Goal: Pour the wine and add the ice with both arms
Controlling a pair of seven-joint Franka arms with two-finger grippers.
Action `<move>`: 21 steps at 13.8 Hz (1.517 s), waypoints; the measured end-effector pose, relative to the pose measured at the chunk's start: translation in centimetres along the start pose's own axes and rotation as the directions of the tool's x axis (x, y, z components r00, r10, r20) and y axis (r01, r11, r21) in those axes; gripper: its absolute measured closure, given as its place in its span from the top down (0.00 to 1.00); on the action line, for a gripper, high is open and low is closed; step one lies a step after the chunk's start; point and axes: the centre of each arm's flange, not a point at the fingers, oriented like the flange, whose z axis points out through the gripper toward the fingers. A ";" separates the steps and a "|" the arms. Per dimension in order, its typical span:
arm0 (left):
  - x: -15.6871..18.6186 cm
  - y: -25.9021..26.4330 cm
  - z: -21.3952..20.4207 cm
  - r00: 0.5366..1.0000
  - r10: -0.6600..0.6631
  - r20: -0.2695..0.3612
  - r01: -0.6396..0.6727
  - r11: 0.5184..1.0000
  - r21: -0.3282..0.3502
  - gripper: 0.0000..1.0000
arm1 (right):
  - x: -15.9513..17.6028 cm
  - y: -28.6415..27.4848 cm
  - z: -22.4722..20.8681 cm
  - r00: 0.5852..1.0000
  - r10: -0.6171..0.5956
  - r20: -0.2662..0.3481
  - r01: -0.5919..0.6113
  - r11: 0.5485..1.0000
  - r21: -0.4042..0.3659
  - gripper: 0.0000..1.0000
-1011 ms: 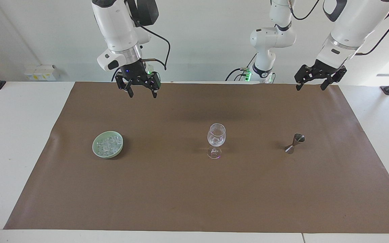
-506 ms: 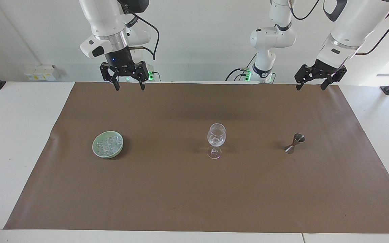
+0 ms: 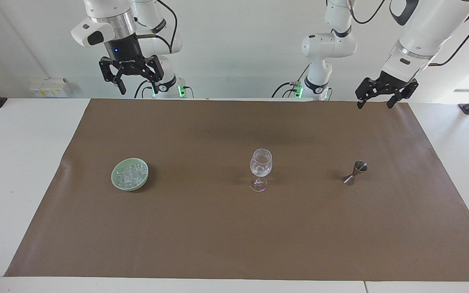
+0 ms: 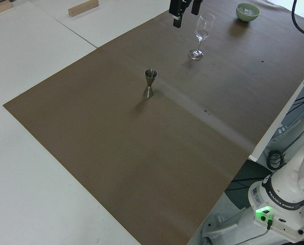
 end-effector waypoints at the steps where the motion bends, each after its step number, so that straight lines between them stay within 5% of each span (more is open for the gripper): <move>1: 0.0 -0.2 0.0 1.000 -0.004 0.000 0.004 1.000 0.000 1.00 | 0.2 0.0 -0.1 1.000 -0.010 0.003 0.010 1.000 -0.006 1.00; 10: 0.0 -0.7 -0.1 1.000 -0.013 0.000 0.013 1.000 -0.001 1.00 | 0.4 1.0 2.3 0.992 -0.098 0.082 0.100 0.995 -0.017 1.00; 21: 0.0 -0.7 -0.1 1.000 -0.013 0.000 0.013 1.000 -0.001 1.00 | 0.2 2.1 2.5 0.993 -0.078 0.086 0.080 0.997 -0.020 1.00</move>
